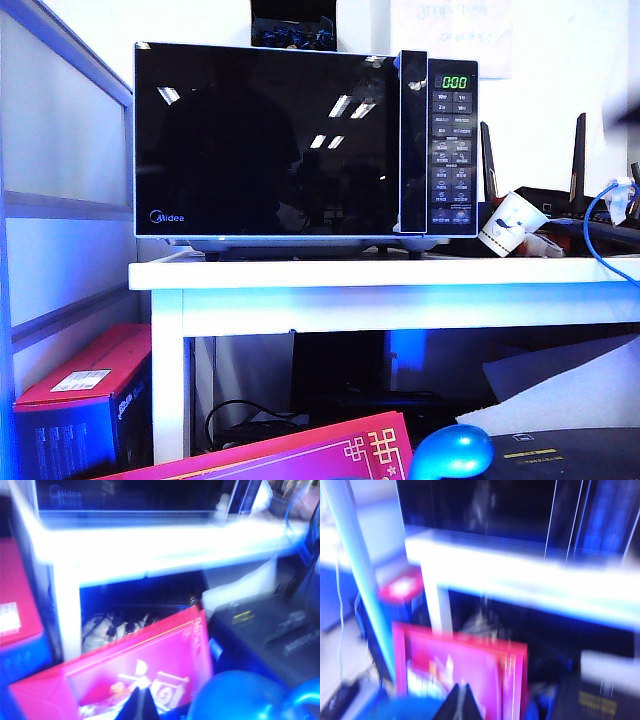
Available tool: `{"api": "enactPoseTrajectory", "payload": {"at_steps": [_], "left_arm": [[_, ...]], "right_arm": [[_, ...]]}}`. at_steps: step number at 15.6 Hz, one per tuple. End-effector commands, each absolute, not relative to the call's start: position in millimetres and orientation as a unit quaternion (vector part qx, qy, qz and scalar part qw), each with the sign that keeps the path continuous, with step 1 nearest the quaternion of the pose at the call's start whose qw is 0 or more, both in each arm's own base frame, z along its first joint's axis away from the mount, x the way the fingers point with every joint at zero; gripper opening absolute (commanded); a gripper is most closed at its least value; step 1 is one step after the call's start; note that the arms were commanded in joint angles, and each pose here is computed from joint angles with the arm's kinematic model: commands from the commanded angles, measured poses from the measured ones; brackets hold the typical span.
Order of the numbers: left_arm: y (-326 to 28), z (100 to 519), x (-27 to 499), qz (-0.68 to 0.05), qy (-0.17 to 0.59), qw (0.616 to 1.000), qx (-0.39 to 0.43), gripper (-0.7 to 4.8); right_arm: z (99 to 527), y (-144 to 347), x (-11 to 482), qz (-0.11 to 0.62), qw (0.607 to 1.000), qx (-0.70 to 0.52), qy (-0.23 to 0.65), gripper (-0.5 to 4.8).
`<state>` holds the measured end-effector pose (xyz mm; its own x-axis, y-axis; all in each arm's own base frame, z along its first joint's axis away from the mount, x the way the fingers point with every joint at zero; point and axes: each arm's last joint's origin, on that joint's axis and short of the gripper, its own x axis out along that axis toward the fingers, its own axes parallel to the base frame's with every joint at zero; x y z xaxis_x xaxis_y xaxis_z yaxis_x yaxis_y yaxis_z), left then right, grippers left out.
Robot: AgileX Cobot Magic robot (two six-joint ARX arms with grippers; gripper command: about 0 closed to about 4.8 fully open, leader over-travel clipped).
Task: Open the microwave door, place the orange inside the microwave, then close the microwave door.
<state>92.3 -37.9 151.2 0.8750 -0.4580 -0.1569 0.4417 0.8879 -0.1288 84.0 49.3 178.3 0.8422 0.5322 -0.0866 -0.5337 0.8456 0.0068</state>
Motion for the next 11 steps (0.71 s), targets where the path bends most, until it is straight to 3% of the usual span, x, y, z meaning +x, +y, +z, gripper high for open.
{"api": "enactPoseTrajectory", "payload": {"at_steps": [1,3,11], "left_arm": [[-37.9,147.8,91.6,-0.234,0.106,0.966,-0.034,-0.03],[-38.0,146.9,91.3,-0.237,0.112,0.964,-0.037,-0.03],[-37.9,146.8,91.3,-0.236,0.112,0.965,-0.036,-0.03]], "right_arm": [[161.7,47.4,80.5,0.276,0.958,-0.013,0.078,-0.04],[150.0,46.3,78.7,0.274,0.953,-0.026,0.13,-0.04],[150.3,45.8,78.9,0.265,0.955,-0.027,0.13,-0.04]]}}
